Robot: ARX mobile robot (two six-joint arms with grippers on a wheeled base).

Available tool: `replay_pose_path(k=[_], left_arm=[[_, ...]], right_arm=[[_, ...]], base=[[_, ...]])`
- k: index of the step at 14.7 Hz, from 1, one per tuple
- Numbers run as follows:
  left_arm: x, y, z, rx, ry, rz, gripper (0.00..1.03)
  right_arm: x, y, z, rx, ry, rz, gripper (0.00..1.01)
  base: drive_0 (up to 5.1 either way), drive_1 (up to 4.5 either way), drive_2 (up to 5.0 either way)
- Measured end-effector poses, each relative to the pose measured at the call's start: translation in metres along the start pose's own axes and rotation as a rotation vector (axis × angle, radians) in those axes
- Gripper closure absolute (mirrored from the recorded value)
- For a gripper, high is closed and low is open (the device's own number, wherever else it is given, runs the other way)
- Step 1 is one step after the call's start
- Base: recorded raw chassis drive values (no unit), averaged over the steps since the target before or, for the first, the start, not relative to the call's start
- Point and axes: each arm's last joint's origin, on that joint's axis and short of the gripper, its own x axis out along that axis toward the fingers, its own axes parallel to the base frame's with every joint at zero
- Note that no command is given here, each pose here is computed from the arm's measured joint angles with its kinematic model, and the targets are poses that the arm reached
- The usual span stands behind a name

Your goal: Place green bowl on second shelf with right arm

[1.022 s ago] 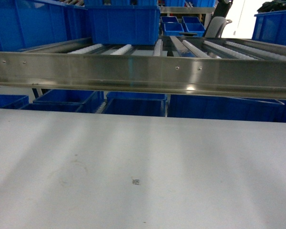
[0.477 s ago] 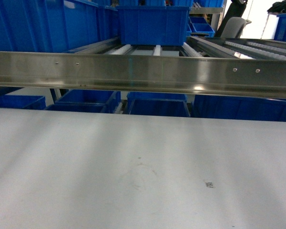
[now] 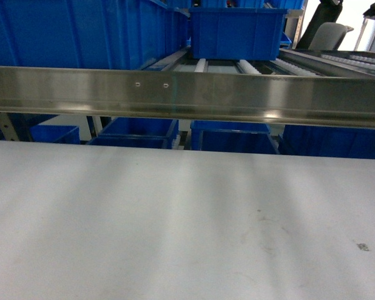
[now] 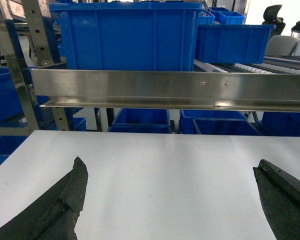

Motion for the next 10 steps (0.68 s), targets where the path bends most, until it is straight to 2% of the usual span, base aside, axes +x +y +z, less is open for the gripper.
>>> replay_pose_path(k=[10], left_arm=[[0.0,0.0,-0.0001,0.0,0.0,0.001,0.05]], right_arm=[[0.0,0.0,-0.0002,0.001,0.001,0.0,0.99]], base=[[-5.0,2.4,2.4]])
